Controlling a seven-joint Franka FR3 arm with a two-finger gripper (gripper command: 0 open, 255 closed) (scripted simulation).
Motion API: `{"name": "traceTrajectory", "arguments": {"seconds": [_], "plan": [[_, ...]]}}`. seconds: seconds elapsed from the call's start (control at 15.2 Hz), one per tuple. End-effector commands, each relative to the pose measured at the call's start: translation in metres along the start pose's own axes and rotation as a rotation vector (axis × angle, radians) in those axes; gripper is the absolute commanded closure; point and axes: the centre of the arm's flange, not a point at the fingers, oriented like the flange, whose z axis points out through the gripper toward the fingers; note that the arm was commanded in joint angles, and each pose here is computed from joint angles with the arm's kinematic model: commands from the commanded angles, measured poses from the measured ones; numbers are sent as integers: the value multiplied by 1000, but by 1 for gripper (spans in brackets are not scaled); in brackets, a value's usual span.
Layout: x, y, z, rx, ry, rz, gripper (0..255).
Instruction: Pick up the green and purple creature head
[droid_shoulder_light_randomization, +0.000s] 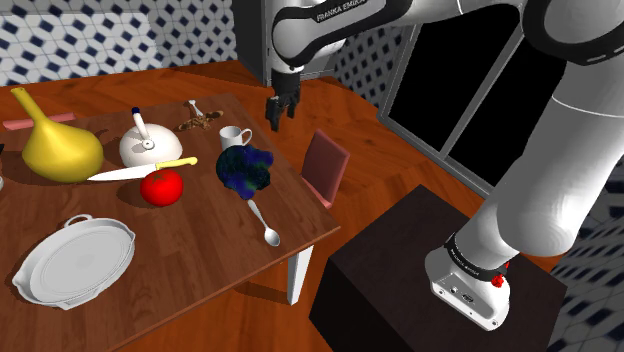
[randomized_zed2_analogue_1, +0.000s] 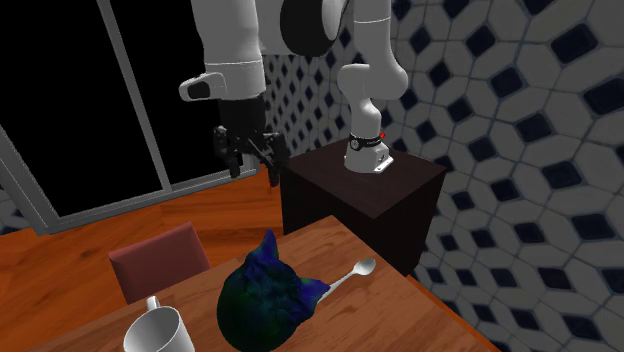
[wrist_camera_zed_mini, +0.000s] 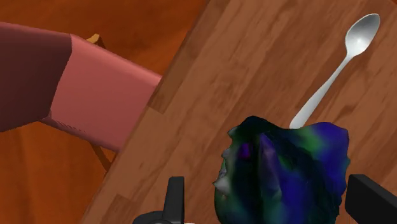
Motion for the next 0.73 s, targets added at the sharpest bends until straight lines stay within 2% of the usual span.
{"name": "traceTrajectory", "arguments": {"seconds": [0.0, 0.33, 0.66], "plan": [[20, -9, 19, 10, -13, -39, 0], [60, -41, 62, 34, -44, -134, 0], [63, -43, 87, 36, -46, -143, 0]]}}
